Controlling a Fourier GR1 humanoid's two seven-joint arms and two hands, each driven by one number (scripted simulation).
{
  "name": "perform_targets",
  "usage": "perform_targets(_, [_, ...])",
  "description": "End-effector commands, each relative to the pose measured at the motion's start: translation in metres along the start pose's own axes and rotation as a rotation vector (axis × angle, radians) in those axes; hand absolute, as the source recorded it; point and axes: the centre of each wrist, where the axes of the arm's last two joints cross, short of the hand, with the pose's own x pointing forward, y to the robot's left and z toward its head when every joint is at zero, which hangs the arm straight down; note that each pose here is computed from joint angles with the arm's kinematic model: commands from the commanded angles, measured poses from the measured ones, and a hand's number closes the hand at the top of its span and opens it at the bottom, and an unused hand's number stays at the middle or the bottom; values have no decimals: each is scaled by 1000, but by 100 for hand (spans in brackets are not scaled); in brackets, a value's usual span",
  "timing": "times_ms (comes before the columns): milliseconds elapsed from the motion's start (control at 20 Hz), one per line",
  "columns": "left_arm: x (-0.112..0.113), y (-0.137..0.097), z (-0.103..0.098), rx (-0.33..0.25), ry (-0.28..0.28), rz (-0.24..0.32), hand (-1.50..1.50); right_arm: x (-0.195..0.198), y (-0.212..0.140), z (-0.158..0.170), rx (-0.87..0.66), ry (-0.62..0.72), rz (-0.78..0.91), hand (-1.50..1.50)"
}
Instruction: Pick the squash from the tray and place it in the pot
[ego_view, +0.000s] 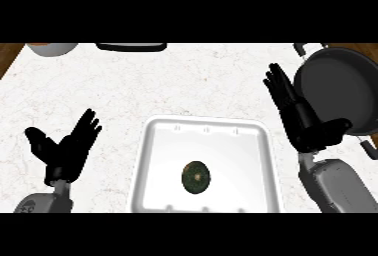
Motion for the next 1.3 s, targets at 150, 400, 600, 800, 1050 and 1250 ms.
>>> perform_targets(150, [2,-16,-4,-142,-39,-166,0,-27,83,33,9,131,174,150])
perform_targets(400, [-11,-16,3,-165,12,-226,0,-48,50,44,-360,-56,506,-150])
perform_targets(600, [-16,-23,6,-203,17,-247,0,-30,132,68,-518,-325,357,-150])
perform_targets(800, [-17,-32,4,-257,0,-269,0,-22,179,107,-511,-392,361,-150])
perform_targets(1050, [-6,-35,2,-234,-14,-263,0,-35,179,144,-401,-25,458,-150])
perform_targets(1250, [-17,-40,1,-240,-8,-254,0,3,179,143,-399,100,401,-150])
